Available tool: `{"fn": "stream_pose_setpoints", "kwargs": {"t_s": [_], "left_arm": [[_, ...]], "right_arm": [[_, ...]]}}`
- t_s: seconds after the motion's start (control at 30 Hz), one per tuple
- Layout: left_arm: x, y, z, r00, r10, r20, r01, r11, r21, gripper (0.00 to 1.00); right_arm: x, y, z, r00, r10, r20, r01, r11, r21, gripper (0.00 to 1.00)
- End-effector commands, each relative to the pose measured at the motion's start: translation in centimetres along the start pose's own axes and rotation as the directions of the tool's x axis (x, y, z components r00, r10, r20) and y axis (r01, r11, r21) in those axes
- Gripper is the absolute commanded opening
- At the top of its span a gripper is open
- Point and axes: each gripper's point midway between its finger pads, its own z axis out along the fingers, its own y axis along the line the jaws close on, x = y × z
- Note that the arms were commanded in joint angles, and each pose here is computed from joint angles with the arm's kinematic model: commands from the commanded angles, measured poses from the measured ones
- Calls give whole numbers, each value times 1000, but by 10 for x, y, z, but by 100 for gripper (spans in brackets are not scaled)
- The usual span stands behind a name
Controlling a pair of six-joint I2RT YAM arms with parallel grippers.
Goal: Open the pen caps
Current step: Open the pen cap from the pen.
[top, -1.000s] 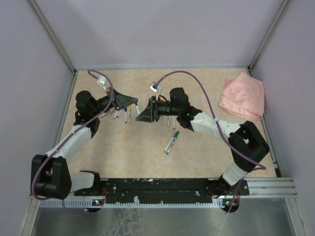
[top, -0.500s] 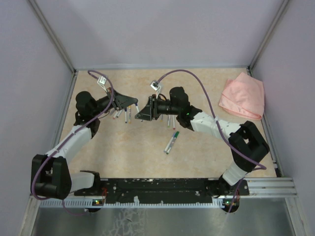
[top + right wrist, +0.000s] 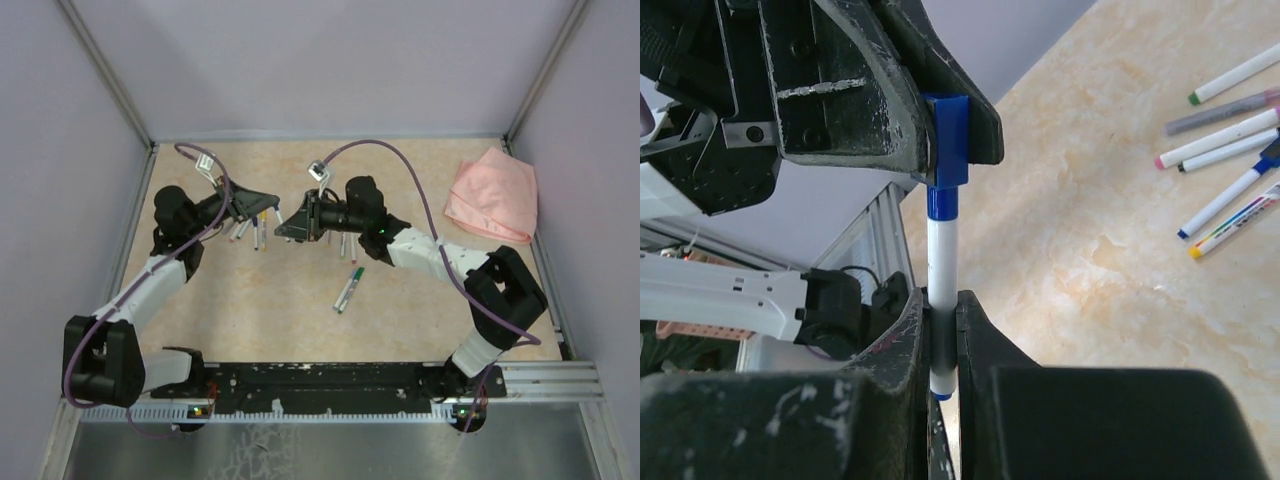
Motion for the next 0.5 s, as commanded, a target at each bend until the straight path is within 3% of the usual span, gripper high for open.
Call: {"fn": "stream_pose_setpoints", "kwargs": {"t_s": [0.0,0.2,0.47], "left_arm": [[-93,5,-2,930,194,312,-158,978,-136,0],[-142,4,-3,871,249,423,-192,966,-172,0],[-155,-7,-4,855,327,403,-275,944,-184,0]], "right_arm": [[17,14,-9,998,4,-58,-6,999,-41,0],[33,9,-19,995,21,-96,-21,1000,-4,0],[42,3,-35,992,13,-123,-4,997,79,0]]}}
